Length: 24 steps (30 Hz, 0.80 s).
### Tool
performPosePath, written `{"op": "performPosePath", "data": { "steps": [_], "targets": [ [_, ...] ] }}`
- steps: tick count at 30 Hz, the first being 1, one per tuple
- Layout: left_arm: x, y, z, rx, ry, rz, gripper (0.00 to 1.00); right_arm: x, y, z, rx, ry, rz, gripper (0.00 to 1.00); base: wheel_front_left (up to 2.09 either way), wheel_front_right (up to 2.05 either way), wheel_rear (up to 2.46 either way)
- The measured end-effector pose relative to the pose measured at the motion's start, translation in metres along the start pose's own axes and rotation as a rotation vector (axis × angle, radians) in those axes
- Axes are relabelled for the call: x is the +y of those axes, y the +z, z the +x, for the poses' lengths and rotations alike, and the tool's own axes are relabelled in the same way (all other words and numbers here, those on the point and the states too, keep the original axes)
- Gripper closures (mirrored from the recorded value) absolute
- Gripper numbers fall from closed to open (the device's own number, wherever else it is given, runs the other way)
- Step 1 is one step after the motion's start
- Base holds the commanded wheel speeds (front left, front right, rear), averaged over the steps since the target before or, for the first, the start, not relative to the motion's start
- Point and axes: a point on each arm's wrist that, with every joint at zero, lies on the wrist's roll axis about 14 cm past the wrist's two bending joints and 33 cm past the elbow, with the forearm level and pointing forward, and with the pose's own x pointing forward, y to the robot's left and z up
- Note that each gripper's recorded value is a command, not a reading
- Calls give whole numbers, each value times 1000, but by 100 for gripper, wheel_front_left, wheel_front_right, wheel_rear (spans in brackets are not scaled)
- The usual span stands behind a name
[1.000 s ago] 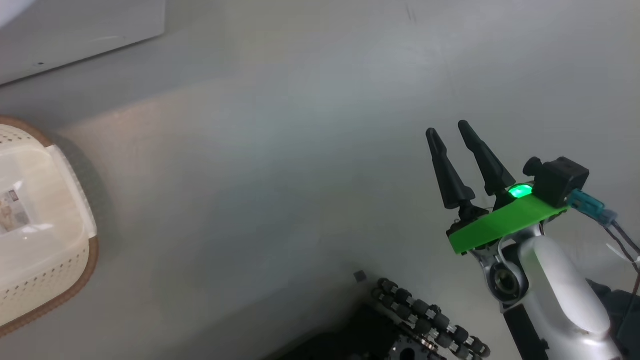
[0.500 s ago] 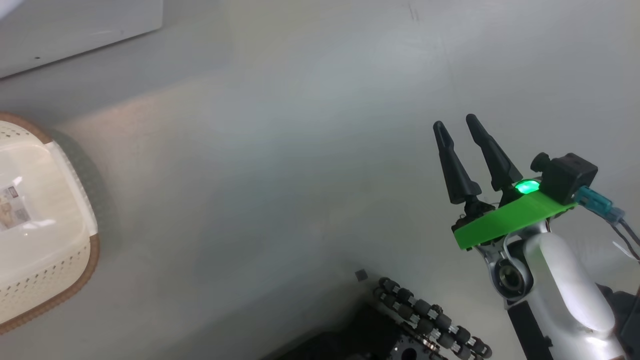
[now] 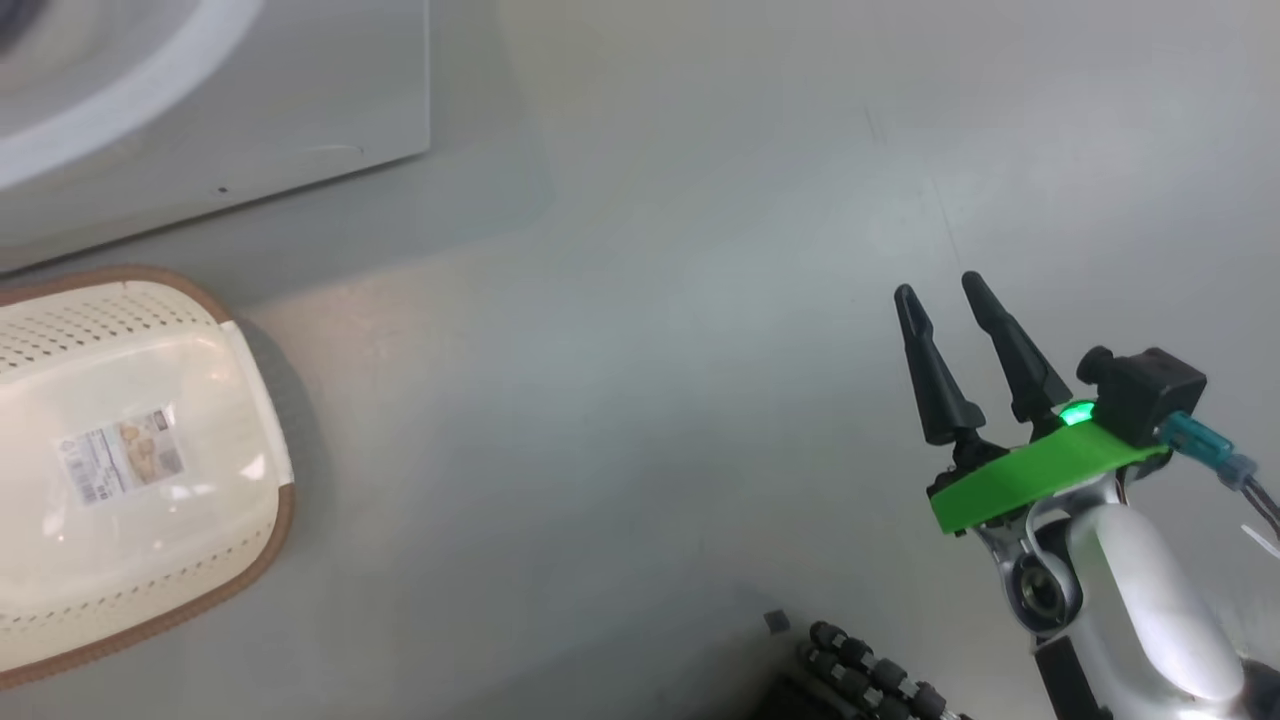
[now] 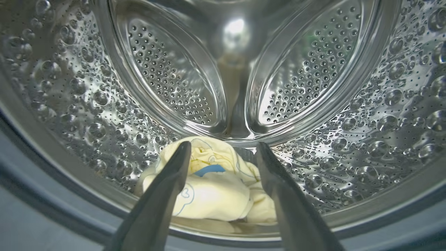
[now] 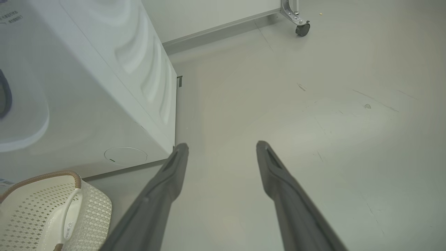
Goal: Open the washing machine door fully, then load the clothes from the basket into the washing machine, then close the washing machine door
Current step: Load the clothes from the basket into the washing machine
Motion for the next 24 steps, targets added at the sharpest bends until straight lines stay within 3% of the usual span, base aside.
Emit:
{"op": "performPosePath", "data": {
  "steps": [13,24],
  "targets": [
    [-9,17,-95,-8,-21,-13,0,4,29,-27,-66,17,-2,0,0,0,0],
    [-3,19,-217,-22,19,-22,0,26,54,-44,-111,89,-32,0,0,0,0]
  ]
}}
